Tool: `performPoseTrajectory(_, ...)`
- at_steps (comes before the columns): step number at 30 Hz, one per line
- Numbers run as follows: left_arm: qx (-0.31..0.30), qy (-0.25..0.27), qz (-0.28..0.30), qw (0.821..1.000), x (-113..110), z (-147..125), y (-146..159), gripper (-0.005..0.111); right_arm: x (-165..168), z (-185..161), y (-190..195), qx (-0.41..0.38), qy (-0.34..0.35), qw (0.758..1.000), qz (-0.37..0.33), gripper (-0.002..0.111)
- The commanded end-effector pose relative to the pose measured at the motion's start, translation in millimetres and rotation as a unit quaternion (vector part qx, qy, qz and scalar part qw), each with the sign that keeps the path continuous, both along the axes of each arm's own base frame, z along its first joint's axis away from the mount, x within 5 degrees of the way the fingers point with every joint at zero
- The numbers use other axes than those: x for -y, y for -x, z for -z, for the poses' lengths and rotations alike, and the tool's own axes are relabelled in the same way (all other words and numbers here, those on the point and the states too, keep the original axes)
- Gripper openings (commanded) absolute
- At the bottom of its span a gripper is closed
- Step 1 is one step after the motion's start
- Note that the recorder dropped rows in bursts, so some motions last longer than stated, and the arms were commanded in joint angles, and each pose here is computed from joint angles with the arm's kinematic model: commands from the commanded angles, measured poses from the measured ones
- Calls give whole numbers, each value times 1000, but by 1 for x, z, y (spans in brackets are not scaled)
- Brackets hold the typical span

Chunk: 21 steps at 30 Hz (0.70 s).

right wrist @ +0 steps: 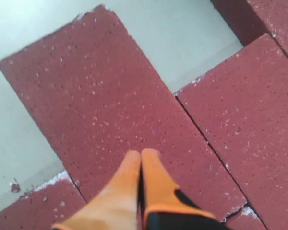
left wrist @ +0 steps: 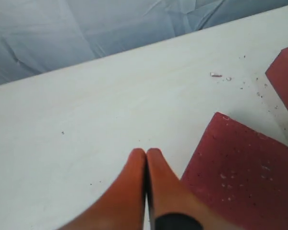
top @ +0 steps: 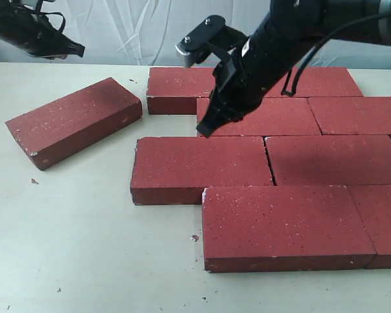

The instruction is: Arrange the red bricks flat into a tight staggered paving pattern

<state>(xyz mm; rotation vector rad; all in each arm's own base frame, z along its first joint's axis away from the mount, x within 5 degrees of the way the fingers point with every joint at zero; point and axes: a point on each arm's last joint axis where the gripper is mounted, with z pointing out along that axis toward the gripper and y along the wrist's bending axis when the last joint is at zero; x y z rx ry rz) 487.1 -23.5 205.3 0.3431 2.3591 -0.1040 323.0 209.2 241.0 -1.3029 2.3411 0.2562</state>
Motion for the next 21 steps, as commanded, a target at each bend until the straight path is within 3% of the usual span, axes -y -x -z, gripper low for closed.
performPoseTrajectory(1, -49, -15, 12, 999, 18, 9, -20, 0, 6, 5, 2, 43, 7, 999, -24, -1)
performPoseTrajectory(8, -53, -25, 25, 998, 44, 24, -42, 0, 3, 5, 0, 45, -14, 999, -12, -1)
performPoseTrajectory(21, -63, -2, 17, 998, 50, 50, -53, 0, 2, 8, -2, 47, -15, 999, -10, -1)
